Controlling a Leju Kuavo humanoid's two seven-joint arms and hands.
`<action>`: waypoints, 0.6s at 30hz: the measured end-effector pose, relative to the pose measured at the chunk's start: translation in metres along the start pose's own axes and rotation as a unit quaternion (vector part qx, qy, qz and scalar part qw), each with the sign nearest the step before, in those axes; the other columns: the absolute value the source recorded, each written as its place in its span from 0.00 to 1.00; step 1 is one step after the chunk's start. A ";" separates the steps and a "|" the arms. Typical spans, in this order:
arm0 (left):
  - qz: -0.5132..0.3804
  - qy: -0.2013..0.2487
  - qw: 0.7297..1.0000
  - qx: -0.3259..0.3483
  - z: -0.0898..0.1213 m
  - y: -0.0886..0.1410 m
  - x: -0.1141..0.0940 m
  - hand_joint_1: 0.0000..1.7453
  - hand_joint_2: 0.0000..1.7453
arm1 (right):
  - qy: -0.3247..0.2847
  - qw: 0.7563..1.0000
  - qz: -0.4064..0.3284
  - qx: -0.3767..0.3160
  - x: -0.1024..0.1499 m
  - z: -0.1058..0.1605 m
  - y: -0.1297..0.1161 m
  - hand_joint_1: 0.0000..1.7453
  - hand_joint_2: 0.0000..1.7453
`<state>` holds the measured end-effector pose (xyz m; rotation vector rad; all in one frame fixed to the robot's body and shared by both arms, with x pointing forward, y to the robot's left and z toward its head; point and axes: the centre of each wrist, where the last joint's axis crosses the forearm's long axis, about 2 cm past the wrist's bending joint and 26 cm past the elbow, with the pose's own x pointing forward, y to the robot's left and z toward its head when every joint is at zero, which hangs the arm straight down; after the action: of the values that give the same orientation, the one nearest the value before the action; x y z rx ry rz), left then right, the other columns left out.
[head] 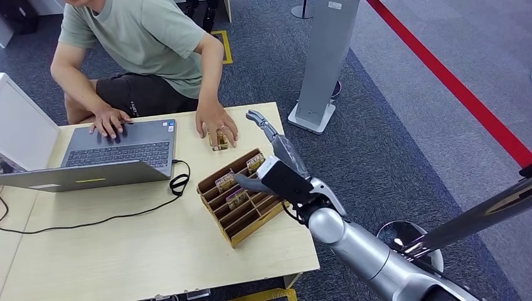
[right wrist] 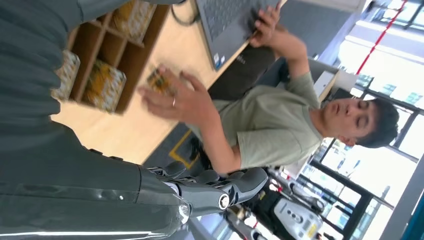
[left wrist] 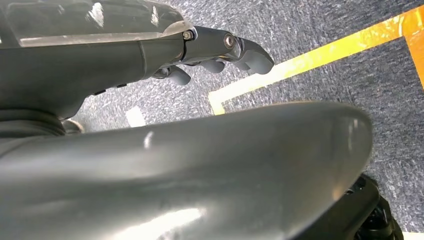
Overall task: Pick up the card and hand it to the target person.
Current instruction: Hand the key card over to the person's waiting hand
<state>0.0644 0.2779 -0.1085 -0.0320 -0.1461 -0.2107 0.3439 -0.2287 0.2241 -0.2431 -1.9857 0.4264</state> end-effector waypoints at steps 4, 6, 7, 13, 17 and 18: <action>0.008 0.000 1.000 0.000 0.000 0.000 -0.001 0.00 0.00 | 0.011 0.995 -0.091 0.026 -0.018 0.041 0.010 0.00 1.00; 0.010 0.000 1.000 0.001 0.000 0.000 -0.001 0.00 0.00 | 0.018 0.993 -0.114 0.026 -0.026 0.058 0.014 0.00 1.00; 0.012 0.000 1.000 0.001 0.000 0.000 -0.001 0.00 0.00 | 0.024 0.992 -0.118 0.025 -0.030 0.065 0.015 0.00 1.00; 0.016 0.000 1.000 0.003 0.000 0.001 -0.001 0.00 0.00 | 0.067 0.988 -0.142 0.016 -0.046 0.100 0.020 0.00 1.00; 0.017 0.000 1.000 0.004 0.000 0.001 -0.001 0.00 0.00 | 0.084 0.987 -0.137 0.007 -0.052 0.114 0.021 0.00 1.00; 0.018 0.000 1.000 0.004 0.000 0.001 -0.001 0.00 0.00 | 0.087 0.987 -0.135 0.005 -0.054 0.116 0.021 0.00 1.00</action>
<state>0.0641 0.2793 -0.1086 -0.0264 -0.1465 -0.1752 0.2625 -0.2500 0.1255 -0.0026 -1.8124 0.2320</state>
